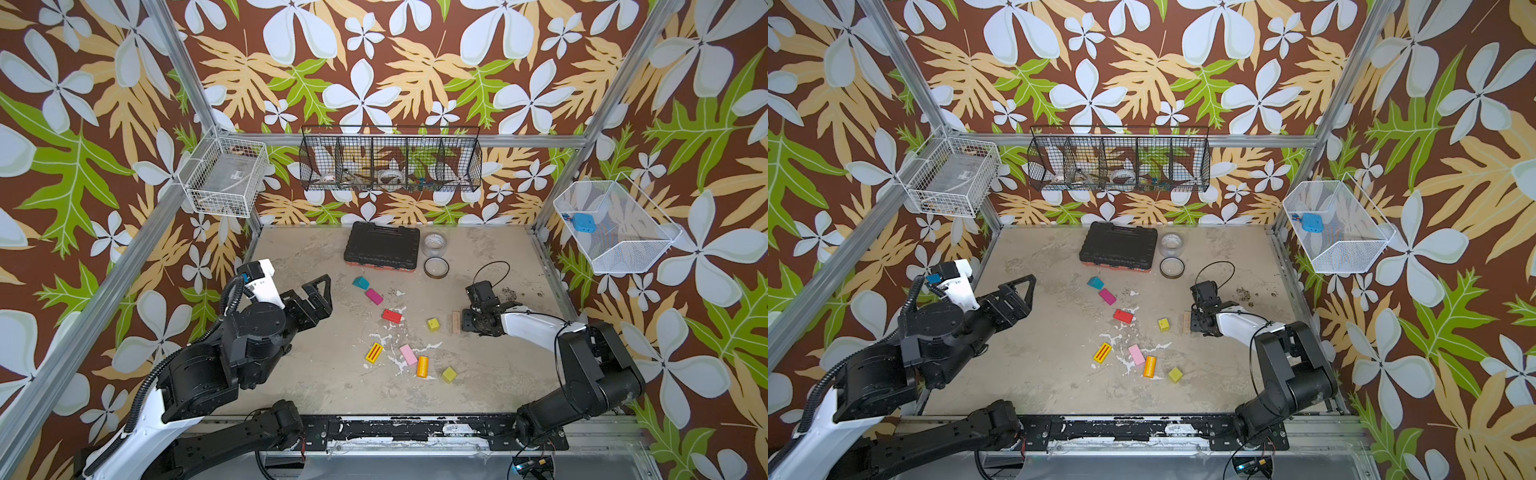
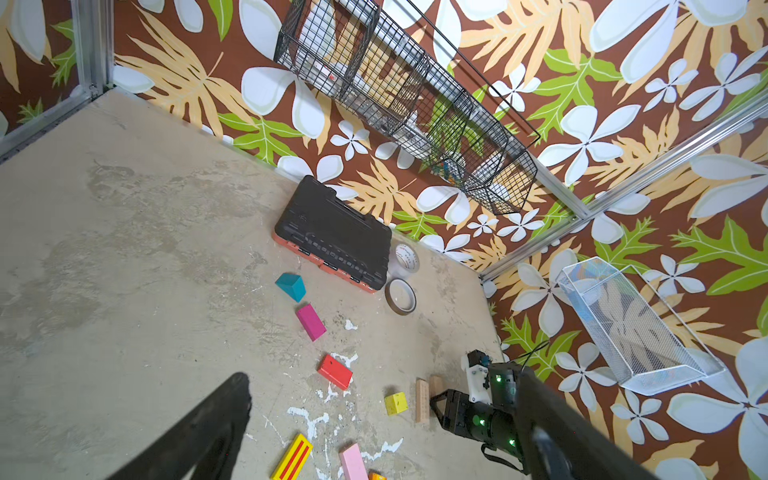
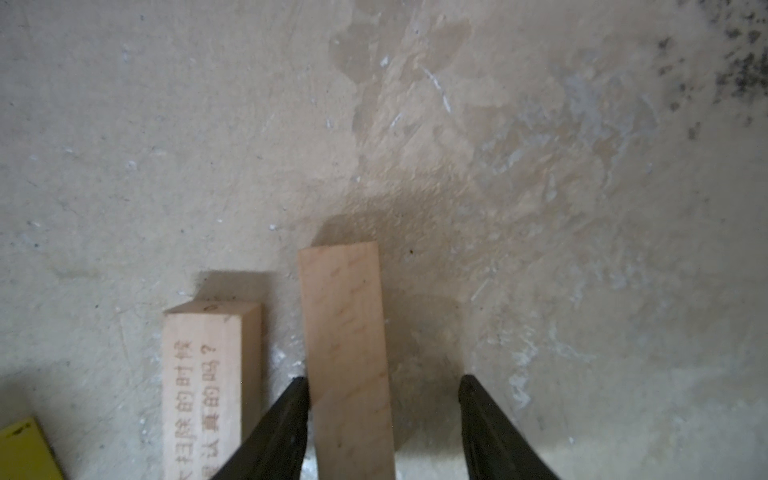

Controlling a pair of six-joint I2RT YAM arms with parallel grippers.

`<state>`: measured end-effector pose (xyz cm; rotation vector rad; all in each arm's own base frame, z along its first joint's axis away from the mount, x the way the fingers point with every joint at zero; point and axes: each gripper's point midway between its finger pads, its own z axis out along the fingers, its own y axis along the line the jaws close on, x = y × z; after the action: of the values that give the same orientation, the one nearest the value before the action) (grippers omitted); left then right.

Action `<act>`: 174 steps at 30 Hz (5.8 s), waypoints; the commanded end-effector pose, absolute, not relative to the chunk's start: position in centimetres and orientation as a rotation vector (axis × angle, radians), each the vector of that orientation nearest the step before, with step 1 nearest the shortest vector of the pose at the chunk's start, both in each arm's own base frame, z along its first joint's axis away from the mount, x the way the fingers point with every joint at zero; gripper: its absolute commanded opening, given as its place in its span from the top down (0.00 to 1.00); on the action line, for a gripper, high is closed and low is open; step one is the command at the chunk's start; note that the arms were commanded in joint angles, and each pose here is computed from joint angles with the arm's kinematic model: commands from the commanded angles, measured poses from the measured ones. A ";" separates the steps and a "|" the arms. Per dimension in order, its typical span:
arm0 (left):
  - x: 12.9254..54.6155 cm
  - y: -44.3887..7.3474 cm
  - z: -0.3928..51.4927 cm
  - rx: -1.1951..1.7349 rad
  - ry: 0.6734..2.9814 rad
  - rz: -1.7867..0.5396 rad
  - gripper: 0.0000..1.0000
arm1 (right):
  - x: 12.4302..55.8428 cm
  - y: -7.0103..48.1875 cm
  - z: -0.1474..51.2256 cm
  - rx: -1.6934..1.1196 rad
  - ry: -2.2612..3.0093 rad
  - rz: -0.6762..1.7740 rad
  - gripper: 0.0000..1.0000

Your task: Build the wood block tower

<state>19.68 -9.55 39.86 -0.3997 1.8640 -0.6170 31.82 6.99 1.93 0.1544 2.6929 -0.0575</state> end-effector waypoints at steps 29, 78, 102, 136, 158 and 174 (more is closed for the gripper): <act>18.3 -6.4 40.1 -0.269 1.809 -0.505 0.00 | 28.8 9.0 0.8 0.114 2.757 0.155 0.72; 24.5 -15.2 22.1 0.145 2.288 -0.264 0.04 | 27.4 9.6 1.4 0.099 2.726 0.188 0.64; 24.4 -15.5 21.9 0.166 2.298 -0.276 0.06 | 29.1 10.9 4.6 0.057 2.618 0.243 0.00; 24.2 -15.5 22.4 0.166 2.283 -0.293 0.09 | 28.7 11.6 1.1 0.019 2.727 0.113 0.22; 24.2 -15.4 22.3 0.161 2.284 -0.283 0.10 | 29.5 12.0 0.0 0.037 2.769 0.089 0.22; 24.1 -15.3 22.6 0.159 2.274 -0.294 0.10 | 28.6 11.0 -0.1 0.064 2.759 0.055 0.30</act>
<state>23.88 -15.22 22.25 0.1546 2.2960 -0.2912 31.87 12.04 1.83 0.0426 2.6147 0.0993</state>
